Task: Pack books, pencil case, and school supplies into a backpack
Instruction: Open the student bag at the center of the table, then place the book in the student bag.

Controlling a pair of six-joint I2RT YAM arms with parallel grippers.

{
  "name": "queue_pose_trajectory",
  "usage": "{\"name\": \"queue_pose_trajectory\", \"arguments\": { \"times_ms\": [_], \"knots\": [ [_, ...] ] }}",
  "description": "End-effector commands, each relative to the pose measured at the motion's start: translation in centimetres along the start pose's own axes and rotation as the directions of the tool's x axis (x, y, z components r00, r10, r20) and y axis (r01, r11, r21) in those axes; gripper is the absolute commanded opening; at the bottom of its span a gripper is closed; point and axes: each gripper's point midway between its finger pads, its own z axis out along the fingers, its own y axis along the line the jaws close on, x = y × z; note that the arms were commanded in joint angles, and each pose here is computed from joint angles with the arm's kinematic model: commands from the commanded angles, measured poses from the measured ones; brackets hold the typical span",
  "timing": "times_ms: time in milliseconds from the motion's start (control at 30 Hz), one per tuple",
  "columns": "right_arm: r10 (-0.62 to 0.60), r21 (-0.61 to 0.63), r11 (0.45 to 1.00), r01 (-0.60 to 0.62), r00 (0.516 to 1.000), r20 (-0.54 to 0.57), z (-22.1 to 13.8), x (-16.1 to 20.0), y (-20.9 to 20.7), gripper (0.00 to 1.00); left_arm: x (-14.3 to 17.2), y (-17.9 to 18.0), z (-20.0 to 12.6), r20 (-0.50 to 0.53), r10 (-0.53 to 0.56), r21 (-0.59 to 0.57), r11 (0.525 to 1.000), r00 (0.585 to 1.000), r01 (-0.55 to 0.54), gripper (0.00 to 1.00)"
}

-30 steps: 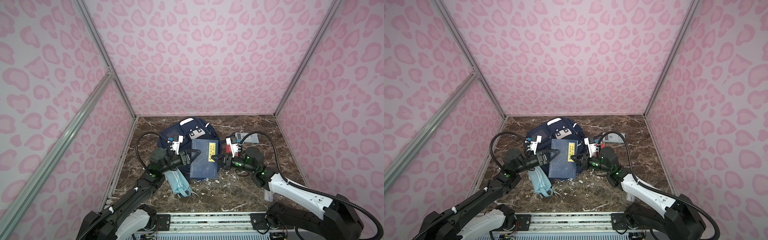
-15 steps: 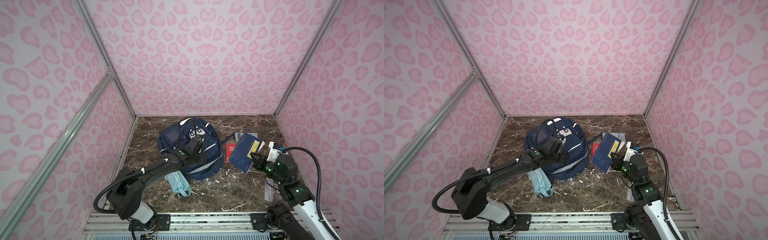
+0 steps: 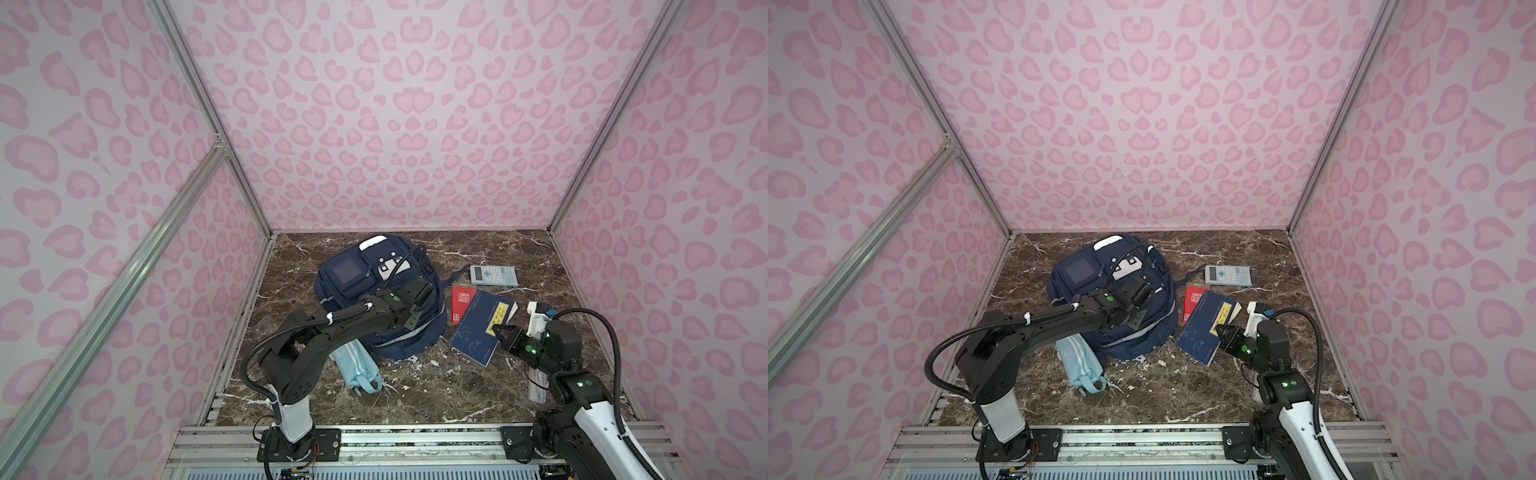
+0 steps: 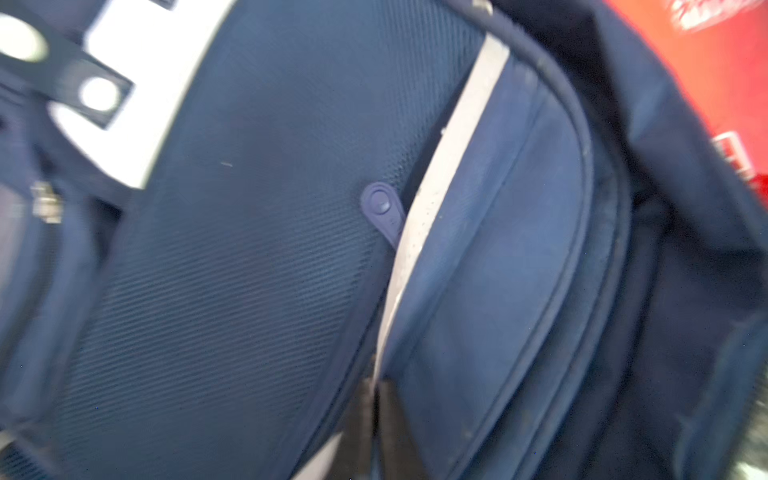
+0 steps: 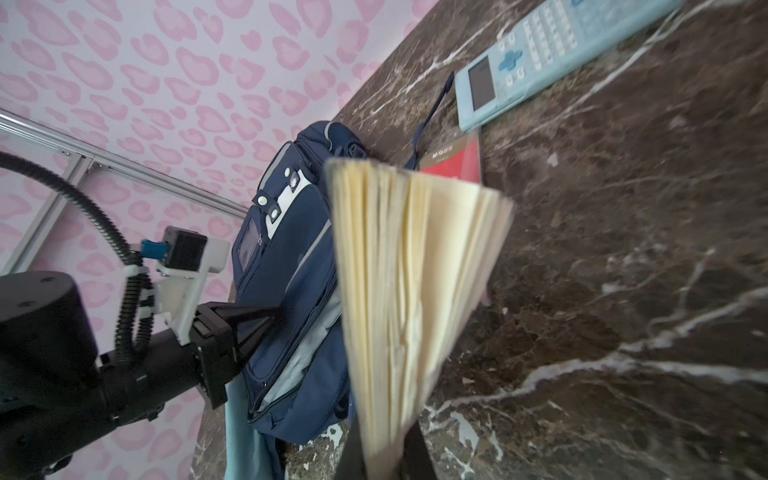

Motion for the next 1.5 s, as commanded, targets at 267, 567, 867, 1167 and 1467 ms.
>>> {"name": "queue_pose_trajectory", "arguments": {
  "times_ms": [267, 567, 867, 1167, 1467],
  "knots": [
    [0.152, -0.289, 0.950, -0.122, 0.985, 0.084, 4.1, 0.1, 9.3, 0.00, -6.2, 2.2, -9.3, 0.177, -0.173, 0.290, 0.950, 0.969, 0.117, 0.03],
    [0.166, -0.394, 0.904, -0.164, 0.986, -0.029, 12.8, 1.0, 15.2, 0.00, -9.2, 4.2, -13.2, 0.253, -0.281, 0.402, 0.901, 0.926, 0.164, 0.03],
    [0.116, -0.296, 0.945, -0.138, 0.989, -0.091, 26.6, 6.1, 17.2, 0.00, -10.1, 6.1, -13.6, 0.270, -0.318, 0.413, 0.891, 0.909, 0.189, 0.03],
    [-0.089, -0.101, 0.993, 0.068, 0.970, -0.224, 24.5, 8.7, 13.5, 0.90, -10.8, 9.1, -9.3, 0.240, -0.443, 0.391, 0.858, 0.864, 0.332, 0.03],
    [-0.251, 0.034, 0.953, 0.300, 0.850, -0.463, 16.3, 13.8, 7.9, 0.84, -13.4, 10.5, -3.5, 0.222, -0.481, 0.321, 0.857, 0.848, 0.402, 0.03]
  ]
}}
